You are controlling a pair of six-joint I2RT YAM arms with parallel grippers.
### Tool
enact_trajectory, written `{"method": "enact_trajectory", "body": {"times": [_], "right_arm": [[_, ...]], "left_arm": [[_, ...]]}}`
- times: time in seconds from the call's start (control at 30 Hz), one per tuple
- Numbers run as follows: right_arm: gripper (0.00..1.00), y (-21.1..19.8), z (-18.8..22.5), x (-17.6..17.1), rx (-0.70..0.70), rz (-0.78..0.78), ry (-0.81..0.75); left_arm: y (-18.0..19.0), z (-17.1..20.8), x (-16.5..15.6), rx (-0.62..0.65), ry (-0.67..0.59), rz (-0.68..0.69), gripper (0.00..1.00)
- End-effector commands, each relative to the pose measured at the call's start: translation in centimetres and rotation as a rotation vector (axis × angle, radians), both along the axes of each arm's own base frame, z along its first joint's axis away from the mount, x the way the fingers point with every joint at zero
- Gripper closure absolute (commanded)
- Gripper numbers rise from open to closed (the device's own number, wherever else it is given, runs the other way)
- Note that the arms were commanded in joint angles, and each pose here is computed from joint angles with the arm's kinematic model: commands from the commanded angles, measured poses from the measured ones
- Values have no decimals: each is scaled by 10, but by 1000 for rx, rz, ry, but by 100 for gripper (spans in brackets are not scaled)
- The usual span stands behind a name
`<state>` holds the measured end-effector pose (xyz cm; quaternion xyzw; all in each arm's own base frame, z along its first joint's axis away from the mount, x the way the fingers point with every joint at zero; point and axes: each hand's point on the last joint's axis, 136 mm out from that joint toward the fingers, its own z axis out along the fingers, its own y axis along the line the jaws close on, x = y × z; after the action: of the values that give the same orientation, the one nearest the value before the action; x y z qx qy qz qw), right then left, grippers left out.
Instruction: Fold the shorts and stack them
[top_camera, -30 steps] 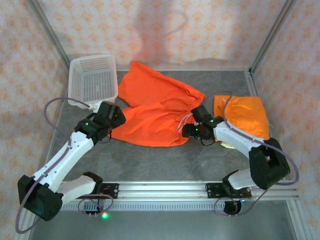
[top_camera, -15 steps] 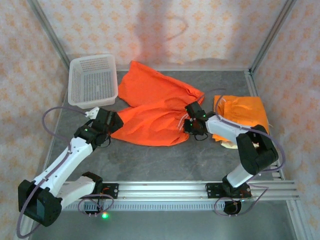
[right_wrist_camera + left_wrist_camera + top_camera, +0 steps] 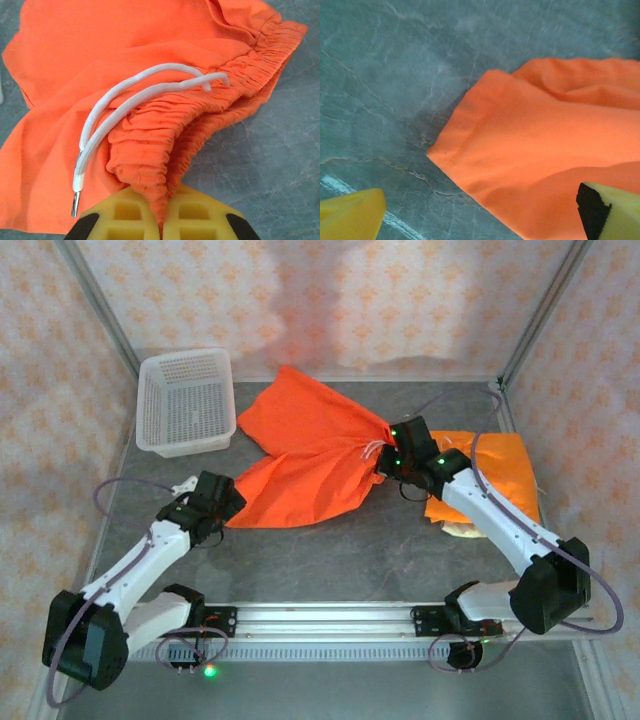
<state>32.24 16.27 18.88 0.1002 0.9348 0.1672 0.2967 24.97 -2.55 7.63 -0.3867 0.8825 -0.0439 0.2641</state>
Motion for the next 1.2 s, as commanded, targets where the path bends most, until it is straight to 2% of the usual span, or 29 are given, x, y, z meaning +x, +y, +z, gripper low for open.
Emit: {"method": "enact_trajectory", "body": {"times": [0.0,0.1,0.3,0.37,0.47,0.53,0.63,0.9,1.03,1.1,1.13,1.17], "right_arm": [[100,-6,-2,-5,0,-32,31],[100,-6,-5,-7,-10,-26,39],[100,-11,-10,-9,-40,-21,44],[100,-13,-11,-9,-51,-19,42],[100,-13,-14,-9,-61,-15,46],[100,-13,-13,-9,-61,-11,47],[100,-16,-13,-9,-75,-9,45],[100,-42,-18,-14,-205,-30,61],[100,-52,-31,-22,-256,-39,102],[100,-54,-42,-26,-271,-39,129],[100,-55,-48,-30,-278,-36,146],[100,-57,-54,-32,-285,-37,160]], "left_arm": [[-6,-15,7,-30,6,9,3],[-1,-28,8,17,37,10,6],[-9,-44,27,37,71,-34,24],[-10,-48,32,41,79,-37,37],[-8,-43,37,72,82,-42,61],[-6,-30,40,90,64,-47,81],[1,3,40,132,26,-59,100],[34,110,11,302,-40,-72,100],[38,122,-4,311,-25,-91,99],[36,113,-8,301,0,-113,90],[35,106,-10,297,17,-119,79],[34,100,-12,293,34,-121,72]]}}
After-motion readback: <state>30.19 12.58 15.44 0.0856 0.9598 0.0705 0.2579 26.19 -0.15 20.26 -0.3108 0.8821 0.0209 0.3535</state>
